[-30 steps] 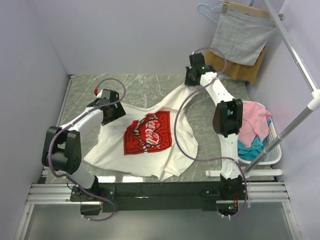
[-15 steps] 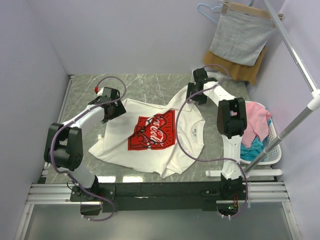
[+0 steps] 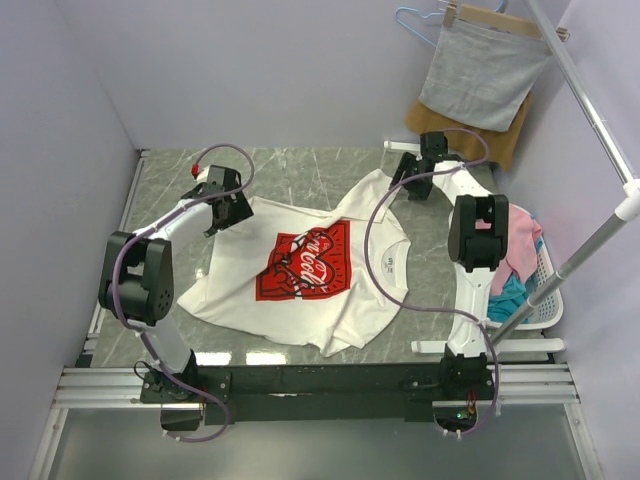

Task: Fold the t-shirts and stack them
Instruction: Grap the side of the flattened tshirt furthest away from the robot with both arms

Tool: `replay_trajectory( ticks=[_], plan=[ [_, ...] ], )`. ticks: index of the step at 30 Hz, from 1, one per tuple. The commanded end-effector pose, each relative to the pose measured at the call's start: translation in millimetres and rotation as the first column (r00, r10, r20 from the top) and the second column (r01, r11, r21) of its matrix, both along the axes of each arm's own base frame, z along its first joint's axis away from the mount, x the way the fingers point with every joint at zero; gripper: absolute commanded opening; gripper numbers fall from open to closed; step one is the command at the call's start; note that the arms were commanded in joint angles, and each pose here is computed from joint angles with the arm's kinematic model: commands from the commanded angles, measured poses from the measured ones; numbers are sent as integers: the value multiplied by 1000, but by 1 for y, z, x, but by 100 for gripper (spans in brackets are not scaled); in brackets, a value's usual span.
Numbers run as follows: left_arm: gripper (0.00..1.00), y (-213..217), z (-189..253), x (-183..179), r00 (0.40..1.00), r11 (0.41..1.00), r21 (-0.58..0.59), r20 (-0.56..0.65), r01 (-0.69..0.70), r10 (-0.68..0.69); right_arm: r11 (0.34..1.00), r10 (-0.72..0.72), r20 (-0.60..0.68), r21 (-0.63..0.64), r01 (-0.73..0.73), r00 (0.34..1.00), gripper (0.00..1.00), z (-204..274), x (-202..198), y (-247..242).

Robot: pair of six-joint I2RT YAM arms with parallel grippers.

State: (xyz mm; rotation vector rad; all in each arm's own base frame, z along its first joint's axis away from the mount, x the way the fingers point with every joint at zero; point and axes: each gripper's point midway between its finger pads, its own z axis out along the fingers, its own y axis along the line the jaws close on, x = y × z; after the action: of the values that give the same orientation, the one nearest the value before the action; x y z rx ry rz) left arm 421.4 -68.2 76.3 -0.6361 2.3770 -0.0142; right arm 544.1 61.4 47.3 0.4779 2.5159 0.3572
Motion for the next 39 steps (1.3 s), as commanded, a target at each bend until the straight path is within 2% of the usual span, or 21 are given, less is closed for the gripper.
replay_trajectory(
  ticks=[1, 9, 13, 18, 22, 26, 29, 32, 37, 38, 39],
  plan=[
    [92, -2, 18, 22, 997, 1000, 0, 73, 15, -15, 982, 46, 66, 180, -57, 997, 72, 11, 27, 33],
    [92, -13, 13, 32, 995, 998, -29, 72, 64, -62, 979, 44, -16, 200, -40, 999, 70, -15, 32, 38],
    [91, -31, 11, 39, 987, 986, -91, 101, 136, -127, 974, 60, -32, 222, -52, 998, 62, -20, 31, 44],
    [90, -32, -7, 43, 990, 987, -90, 64, 132, -127, 971, 67, -29, 230, -58, 997, 58, -20, 31, 46],
    [89, -31, -22, 43, 992, 989, -86, 42, 121, -118, 971, 79, -26, 229, -71, 997, 47, -20, 31, 48],
    [83, -32, -36, 46, 993, 989, -90, 29, 118, -116, 969, 86, -24, 233, -78, 996, 45, -21, 32, 48],
    [72, -30, -43, 48, 993, 991, -71, 16, 114, -113, 969, 88, -20, 232, -81, 996, 45, -19, 32, 49],
    [66, -27, -42, 49, 994, 993, -54, 18, 106, -105, 969, 90, -19, 232, -83, 996, 45, -19, 32, 50],
    [33, -25, -47, 49, 994, 993, -36, 6, 109, -109, 969, 93, -21, 233, -85, 995, 44, -19, 32, 50],
    [22, -24, -51, 47, 994, 994, -33, -8, 108, -108, 968, 95, -21, 234, -88, 995, 44, -19, 32, 51],
    [18, -24, -52, 48, 994, 994, -32, -11, 105, -105, 968, 98, -20, 233, -90, 995, 43, -19, 32, 52]
  ],
)
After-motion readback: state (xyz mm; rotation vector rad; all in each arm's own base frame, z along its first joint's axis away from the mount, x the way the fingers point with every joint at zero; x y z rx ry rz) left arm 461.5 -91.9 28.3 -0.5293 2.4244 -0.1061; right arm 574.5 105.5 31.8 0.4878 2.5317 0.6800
